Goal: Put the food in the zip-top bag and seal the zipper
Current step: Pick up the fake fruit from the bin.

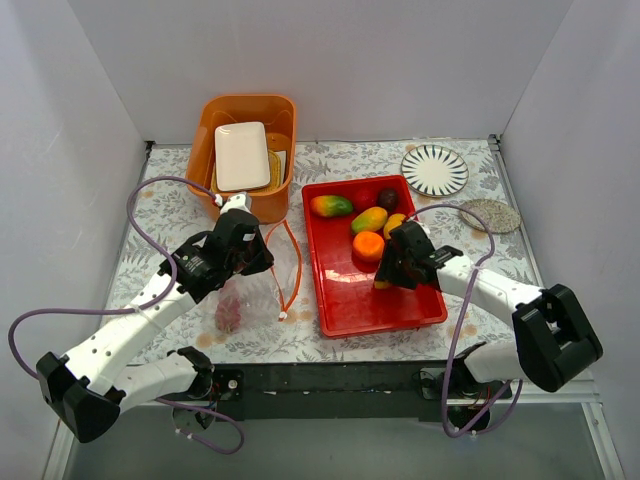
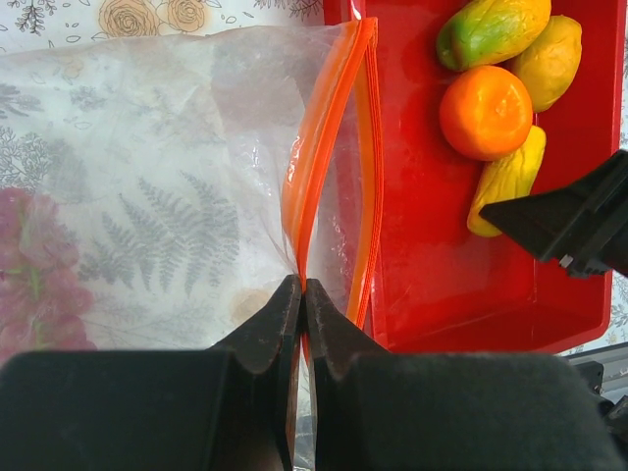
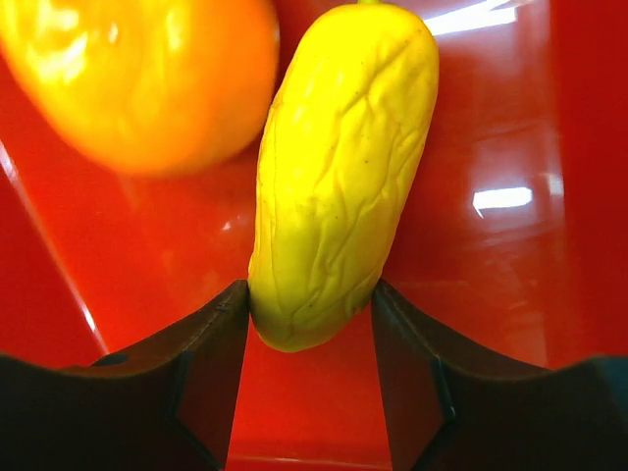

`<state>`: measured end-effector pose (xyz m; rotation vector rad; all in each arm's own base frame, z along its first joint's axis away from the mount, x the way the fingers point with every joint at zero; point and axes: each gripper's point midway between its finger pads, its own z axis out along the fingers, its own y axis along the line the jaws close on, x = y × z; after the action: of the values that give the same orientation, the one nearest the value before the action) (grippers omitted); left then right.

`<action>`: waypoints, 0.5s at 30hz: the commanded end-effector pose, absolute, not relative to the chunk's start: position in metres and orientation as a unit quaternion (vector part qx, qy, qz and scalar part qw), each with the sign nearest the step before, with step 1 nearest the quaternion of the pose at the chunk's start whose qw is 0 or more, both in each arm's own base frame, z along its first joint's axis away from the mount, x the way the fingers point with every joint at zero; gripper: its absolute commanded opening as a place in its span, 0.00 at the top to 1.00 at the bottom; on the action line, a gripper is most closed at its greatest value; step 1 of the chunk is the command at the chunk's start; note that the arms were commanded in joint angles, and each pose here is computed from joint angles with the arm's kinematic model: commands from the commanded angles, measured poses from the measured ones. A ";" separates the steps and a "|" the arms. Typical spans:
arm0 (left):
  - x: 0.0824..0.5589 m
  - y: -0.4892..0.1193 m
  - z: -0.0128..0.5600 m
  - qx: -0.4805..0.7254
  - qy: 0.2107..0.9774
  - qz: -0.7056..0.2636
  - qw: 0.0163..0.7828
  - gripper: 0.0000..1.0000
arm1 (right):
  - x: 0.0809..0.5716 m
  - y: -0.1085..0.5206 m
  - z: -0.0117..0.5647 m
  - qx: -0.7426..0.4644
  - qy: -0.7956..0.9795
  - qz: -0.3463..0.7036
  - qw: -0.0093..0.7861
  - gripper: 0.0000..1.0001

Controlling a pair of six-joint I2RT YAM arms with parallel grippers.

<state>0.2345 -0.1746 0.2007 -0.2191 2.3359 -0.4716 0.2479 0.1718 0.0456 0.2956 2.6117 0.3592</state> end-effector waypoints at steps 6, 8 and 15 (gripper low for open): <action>0.237 -0.171 0.211 -0.094 0.900 -0.188 0.383 0.96 | 0.223 0.216 0.056 -0.024 0.944 0.195 0.264 0.40; 0.237 -0.169 0.213 -0.093 0.898 -0.186 0.388 0.96 | 0.217 0.222 0.055 -0.047 0.943 0.197 0.263 0.40; 0.236 -0.162 0.215 -0.094 0.898 -0.175 0.394 0.96 | 0.216 0.211 0.052 -0.071 0.953 0.135 0.261 0.25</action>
<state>0.2356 -0.1717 0.2016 -0.2266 2.3266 -0.4561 0.2045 0.2205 0.0457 -0.1712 2.6028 0.4826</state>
